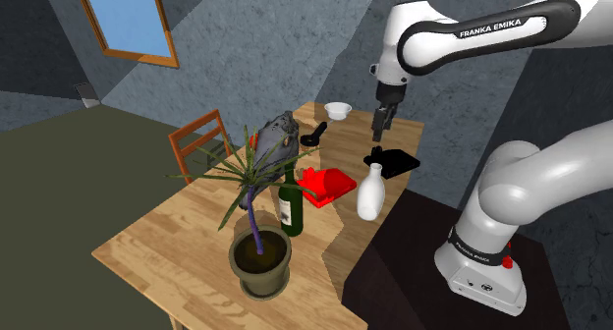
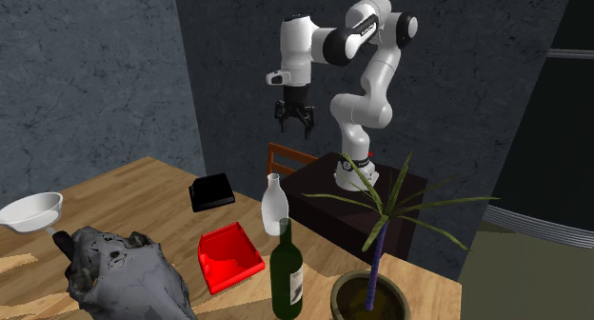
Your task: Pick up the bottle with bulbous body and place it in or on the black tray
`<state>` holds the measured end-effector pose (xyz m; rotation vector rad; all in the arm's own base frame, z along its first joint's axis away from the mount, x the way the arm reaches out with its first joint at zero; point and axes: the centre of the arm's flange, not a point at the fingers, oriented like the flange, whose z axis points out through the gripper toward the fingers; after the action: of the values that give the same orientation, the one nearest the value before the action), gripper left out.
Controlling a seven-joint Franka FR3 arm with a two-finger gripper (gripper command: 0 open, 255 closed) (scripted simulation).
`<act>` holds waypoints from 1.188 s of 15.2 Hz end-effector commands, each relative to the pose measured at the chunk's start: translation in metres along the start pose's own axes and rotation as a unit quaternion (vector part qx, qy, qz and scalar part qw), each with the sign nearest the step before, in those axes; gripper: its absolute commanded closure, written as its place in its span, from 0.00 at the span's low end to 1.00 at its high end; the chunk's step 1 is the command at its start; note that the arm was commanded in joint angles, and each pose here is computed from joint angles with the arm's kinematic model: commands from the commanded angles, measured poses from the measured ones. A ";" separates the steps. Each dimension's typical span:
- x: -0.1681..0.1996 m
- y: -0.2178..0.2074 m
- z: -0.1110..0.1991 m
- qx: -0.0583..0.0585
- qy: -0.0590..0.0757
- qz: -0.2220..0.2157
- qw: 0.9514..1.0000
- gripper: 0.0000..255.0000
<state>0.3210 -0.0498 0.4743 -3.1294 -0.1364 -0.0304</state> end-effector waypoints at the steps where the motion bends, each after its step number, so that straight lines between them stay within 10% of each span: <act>1: -0.001 0.011 0.025 -0.002 0.000 -0.002 1.000 0.00; 18: 0.003 0.088 0.188 -0.013 -0.007 -0.010 1.000 0.00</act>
<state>0.3348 -0.1355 0.2918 -3.1553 -0.1684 -0.0088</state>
